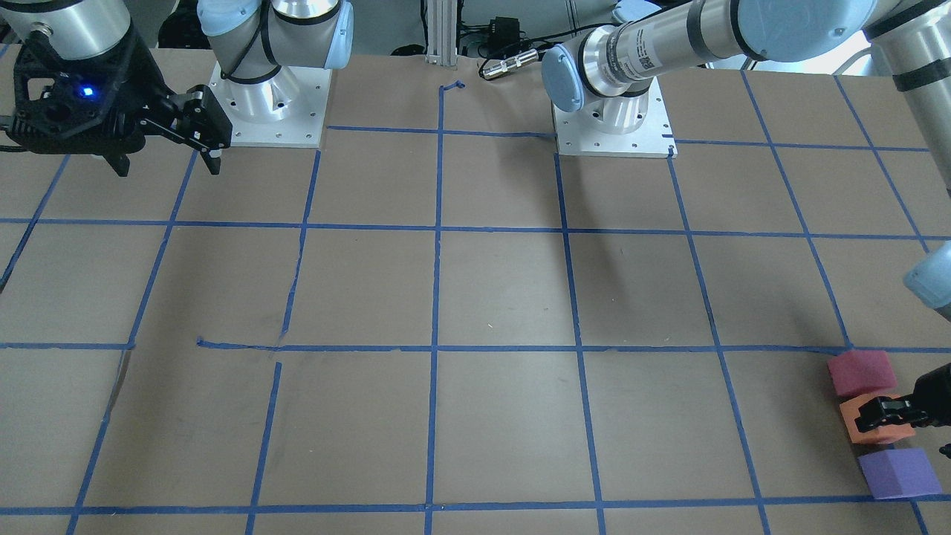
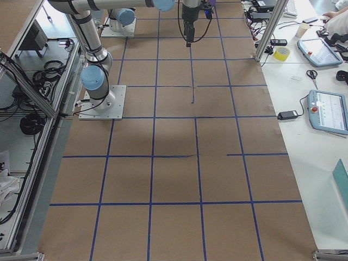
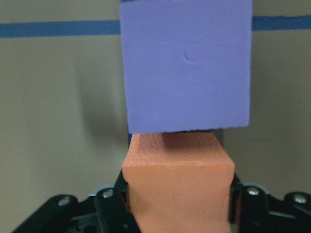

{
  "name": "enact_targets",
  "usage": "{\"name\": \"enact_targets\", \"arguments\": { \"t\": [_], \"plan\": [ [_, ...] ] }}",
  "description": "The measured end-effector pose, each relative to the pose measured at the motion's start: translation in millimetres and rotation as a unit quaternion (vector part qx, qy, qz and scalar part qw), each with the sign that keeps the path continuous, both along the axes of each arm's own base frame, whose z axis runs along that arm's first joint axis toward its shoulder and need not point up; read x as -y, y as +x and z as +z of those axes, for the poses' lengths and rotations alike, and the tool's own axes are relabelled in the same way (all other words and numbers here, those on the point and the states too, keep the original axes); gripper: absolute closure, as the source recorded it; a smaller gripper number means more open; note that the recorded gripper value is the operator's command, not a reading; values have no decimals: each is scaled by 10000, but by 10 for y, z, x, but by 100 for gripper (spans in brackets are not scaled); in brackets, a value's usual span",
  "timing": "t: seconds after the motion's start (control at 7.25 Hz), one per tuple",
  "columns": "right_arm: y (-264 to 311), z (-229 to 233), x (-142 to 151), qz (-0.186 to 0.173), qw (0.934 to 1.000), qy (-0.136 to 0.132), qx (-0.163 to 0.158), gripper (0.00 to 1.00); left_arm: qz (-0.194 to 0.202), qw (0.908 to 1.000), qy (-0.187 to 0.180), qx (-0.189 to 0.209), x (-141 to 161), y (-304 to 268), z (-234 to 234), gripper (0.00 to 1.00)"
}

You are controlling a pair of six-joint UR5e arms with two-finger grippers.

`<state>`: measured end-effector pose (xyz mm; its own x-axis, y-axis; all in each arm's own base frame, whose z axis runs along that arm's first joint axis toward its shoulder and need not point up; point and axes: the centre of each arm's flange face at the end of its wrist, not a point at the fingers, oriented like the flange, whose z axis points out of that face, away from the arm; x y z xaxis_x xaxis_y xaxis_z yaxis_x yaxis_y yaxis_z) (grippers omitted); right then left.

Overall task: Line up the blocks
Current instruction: 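Lower the orange cube into the gap between the purple and pink cubes, then open the left gripper and lift it off the orange cube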

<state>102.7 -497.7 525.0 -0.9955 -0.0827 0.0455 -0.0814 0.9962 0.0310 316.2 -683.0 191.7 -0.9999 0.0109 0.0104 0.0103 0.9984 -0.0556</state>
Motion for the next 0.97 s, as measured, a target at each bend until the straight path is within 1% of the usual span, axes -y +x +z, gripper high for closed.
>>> {"name": "enact_targets", "arguments": {
  "t": [0.14, 0.55, 0.83, 0.97],
  "plan": [
    [-3, 14, 7, -14, 10000, -17, 3, 0, -21, 10000, -9, 8, -6, -6, 5, 1],
    [-5, 14, 14, -27, 10000, -12, 8, 0, -77, 9998, -124, 97, -12, -11, 17, 0],
    [-5, 7, 12, -28, 10000, 0, 9, 0, -91, 9996, -229, 143, -24, -27, 230, 0],
    [-5, 2, 9, -28, 10000, 4, 8, 0, -107, 9996, -235, 123, -60, -61, 458, 0]
  ]
}}
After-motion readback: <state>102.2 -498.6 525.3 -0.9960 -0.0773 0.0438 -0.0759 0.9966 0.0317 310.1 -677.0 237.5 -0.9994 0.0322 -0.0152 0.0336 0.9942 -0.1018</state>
